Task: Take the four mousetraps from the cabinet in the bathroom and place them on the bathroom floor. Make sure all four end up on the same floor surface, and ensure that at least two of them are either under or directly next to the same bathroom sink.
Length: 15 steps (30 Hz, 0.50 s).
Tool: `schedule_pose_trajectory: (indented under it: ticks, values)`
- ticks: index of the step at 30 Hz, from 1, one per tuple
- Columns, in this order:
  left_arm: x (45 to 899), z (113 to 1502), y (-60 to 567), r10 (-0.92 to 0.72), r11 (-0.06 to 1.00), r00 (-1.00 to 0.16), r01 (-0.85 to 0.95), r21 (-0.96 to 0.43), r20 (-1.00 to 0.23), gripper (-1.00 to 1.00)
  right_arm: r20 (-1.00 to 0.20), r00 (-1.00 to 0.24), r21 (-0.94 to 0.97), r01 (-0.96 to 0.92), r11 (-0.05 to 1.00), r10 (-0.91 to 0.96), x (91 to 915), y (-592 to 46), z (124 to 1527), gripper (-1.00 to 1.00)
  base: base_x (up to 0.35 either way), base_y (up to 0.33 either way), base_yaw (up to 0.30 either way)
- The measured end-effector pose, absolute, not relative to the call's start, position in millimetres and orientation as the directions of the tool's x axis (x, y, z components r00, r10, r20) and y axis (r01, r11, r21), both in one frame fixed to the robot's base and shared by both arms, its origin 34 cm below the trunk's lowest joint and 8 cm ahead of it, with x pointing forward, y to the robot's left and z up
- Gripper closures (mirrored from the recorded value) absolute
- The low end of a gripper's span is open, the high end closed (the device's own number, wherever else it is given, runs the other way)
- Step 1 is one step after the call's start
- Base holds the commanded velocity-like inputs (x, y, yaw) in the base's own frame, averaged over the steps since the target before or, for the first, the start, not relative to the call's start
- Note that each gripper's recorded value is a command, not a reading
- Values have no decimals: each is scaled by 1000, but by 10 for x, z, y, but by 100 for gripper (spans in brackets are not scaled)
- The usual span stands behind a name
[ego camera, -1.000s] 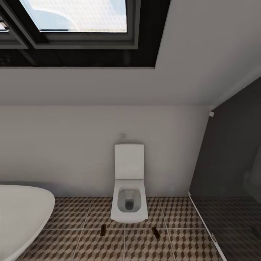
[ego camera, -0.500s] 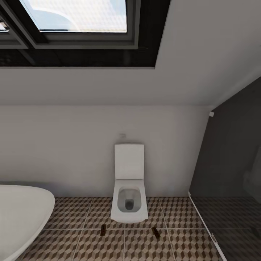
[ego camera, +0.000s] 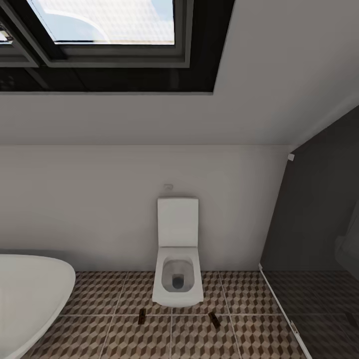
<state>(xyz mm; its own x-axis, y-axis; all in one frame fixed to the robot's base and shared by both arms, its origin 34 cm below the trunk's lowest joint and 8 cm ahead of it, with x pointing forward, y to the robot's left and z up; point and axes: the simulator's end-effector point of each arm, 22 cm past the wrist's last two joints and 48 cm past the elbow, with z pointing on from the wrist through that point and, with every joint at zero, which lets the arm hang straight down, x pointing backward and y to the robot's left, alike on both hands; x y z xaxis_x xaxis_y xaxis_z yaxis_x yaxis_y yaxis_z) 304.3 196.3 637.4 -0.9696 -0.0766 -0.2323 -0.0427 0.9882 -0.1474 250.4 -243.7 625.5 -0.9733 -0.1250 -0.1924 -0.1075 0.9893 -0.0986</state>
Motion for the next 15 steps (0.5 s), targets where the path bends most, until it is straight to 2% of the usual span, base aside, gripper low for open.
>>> schedule_pose_trajectory:
  ticks: [15]
  values:
    - [3045,6374,1963,-77,988,-969,-43,-148,-233,-100,-192,-974,-97,-104,990,-121,2503,-2429,6255,-100,0,0,0]
